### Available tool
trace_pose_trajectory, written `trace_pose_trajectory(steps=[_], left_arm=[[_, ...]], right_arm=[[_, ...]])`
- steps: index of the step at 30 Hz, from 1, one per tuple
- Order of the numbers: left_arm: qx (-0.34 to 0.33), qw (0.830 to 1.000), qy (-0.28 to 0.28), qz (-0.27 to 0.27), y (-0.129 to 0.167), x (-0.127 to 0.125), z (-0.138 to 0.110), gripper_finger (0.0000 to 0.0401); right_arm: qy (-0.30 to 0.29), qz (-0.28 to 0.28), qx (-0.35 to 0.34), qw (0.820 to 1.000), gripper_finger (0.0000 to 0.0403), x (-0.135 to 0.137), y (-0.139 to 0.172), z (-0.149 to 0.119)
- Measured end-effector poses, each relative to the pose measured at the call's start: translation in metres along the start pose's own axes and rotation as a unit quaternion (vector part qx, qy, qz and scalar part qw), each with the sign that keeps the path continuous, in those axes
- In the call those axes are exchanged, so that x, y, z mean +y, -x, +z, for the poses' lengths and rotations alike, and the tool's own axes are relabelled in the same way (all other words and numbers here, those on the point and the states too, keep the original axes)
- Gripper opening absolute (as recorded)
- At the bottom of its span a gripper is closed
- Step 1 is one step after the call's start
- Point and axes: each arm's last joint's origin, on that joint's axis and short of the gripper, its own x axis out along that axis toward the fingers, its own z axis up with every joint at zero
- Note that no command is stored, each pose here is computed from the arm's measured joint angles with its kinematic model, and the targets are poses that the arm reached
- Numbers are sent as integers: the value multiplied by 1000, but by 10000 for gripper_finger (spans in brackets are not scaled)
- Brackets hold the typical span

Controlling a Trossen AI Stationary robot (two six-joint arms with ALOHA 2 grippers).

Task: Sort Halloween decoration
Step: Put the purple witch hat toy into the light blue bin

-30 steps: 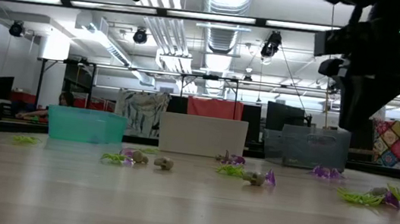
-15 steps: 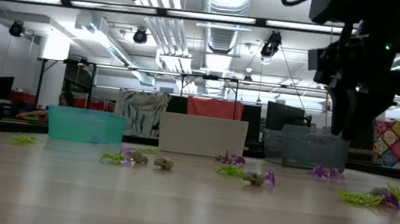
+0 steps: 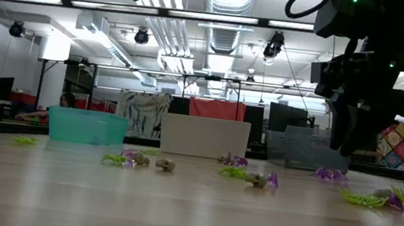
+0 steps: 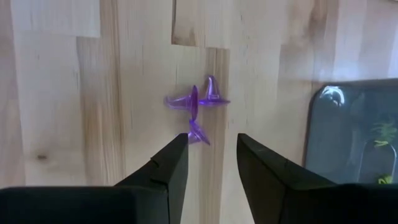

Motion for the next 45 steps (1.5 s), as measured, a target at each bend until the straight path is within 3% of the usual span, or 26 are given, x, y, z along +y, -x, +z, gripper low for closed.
trace_pose_trajectory(steps=[22, 45], left_arm=[[-1, 1000, 0, 0, 0, 0, 0, 155], [8, 1000, -4, 1, -4, -1, -5, 155]], right_arm=[[-31, -2, -3, 1000, 117, -8, -4, 2], [16, 8, 75, 997, 97, 3, -44, 4]])
